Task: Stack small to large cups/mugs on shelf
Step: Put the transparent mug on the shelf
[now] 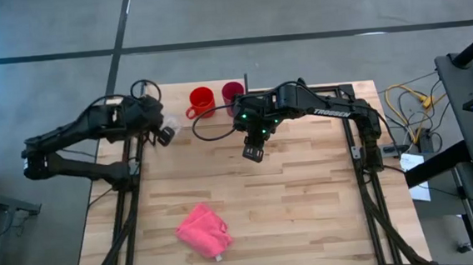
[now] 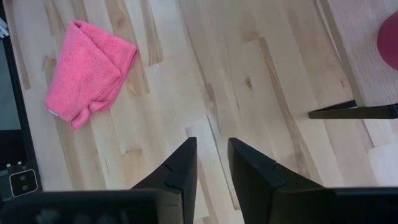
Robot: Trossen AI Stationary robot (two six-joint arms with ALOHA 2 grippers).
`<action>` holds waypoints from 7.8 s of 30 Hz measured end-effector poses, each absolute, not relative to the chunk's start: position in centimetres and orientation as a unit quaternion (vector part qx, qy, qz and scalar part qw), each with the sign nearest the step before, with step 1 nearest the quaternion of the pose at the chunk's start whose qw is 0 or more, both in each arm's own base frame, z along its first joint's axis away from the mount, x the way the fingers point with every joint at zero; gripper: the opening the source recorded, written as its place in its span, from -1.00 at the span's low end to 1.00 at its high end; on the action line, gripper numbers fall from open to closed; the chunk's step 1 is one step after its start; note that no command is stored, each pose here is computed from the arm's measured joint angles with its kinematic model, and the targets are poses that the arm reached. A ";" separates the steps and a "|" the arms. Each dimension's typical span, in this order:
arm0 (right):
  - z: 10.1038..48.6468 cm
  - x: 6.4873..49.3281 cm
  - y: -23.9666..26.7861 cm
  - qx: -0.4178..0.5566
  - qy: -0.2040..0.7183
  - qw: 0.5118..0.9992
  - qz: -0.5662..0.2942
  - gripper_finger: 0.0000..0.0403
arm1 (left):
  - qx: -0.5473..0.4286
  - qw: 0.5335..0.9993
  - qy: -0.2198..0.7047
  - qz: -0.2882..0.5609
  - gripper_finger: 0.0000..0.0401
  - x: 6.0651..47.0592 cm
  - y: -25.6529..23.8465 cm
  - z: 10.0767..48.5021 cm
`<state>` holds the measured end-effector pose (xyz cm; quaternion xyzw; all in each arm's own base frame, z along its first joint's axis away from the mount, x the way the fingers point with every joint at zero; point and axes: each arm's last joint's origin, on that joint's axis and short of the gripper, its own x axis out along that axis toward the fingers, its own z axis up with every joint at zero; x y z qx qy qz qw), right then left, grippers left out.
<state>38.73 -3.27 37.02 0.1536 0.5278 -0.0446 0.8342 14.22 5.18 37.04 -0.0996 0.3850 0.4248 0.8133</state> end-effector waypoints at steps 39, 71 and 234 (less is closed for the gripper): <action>36.8 38.7 -2.8 0.151 0.534 0.831 -0.040 -0.60 | -0.224 0.771 0.347 0.486 -1.00 13.1 14.0 35.9; 36.0 38.3 -2.7 0.143 0.566 0.811 -0.038 -0.60 | -0.214 0.772 0.386 0.459 -1.00 13.4 15.4 35.0; 28.9 53.5 -5.0 -0.046 0.217 0.946 -0.237 -0.96 | -0.027 0.900 0.143 0.411 -1.00 5.2 5.9 44.9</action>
